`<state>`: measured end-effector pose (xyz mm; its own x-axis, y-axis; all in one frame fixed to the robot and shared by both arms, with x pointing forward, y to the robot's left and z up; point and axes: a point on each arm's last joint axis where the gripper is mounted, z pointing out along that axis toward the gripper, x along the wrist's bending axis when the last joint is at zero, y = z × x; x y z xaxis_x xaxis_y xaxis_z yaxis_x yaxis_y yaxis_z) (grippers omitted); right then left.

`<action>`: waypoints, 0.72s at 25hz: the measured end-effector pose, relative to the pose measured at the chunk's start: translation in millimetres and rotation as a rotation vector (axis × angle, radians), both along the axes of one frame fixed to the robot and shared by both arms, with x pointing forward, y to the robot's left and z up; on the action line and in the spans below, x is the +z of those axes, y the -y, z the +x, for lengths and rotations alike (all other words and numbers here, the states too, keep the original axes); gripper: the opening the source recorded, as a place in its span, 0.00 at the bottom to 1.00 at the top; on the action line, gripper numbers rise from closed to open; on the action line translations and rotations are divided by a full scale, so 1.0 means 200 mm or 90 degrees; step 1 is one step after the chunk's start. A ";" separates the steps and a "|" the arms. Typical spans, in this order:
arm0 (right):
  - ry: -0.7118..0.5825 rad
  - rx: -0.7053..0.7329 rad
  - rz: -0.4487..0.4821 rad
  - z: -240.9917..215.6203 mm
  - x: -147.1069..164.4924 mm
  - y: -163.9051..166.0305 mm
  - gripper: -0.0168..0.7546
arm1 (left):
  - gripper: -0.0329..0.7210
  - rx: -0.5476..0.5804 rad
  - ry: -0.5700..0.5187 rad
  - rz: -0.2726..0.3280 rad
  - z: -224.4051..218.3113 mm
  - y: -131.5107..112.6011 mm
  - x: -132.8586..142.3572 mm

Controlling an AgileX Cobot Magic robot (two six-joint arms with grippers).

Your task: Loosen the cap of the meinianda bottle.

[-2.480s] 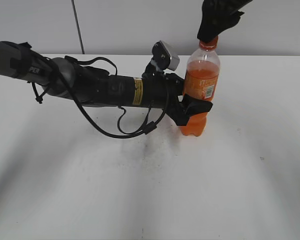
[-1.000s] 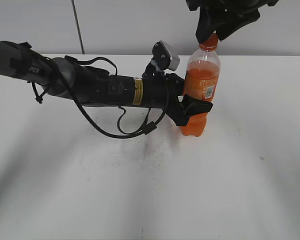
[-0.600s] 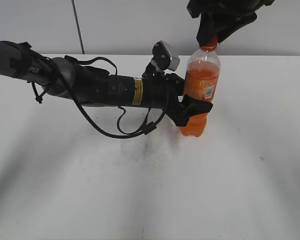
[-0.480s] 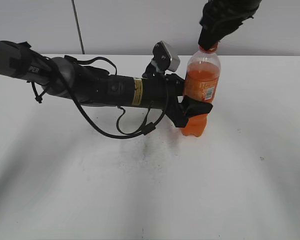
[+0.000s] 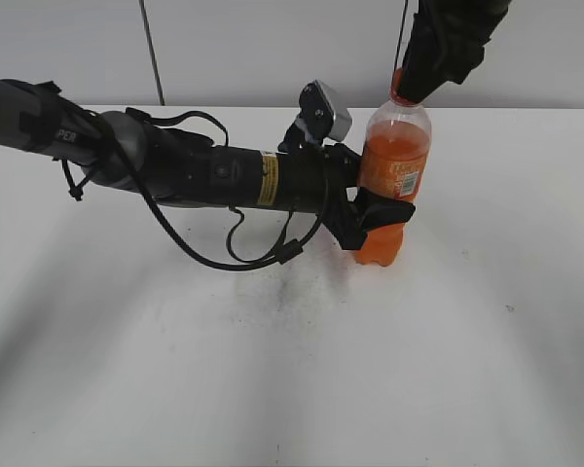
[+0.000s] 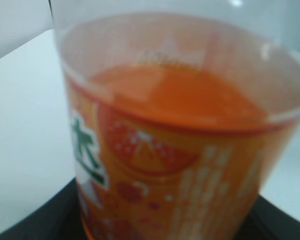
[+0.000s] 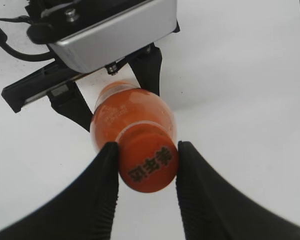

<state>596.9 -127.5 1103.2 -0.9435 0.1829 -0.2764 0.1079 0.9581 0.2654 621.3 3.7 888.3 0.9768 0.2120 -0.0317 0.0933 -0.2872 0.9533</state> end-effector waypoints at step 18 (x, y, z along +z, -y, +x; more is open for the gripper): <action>-0.115 -0.565 0.198 -0.03 0.07 0.02 0.70 | 0.60 0.004 -0.005 -0.001 0.00 0.00 0.00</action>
<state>590.1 -132.4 1116.9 -0.4496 0.8923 0.0413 0.8250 0.3971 0.4022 621.7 3.8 888.3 0.9752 0.2178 -0.0392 0.1020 -0.2854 0.9530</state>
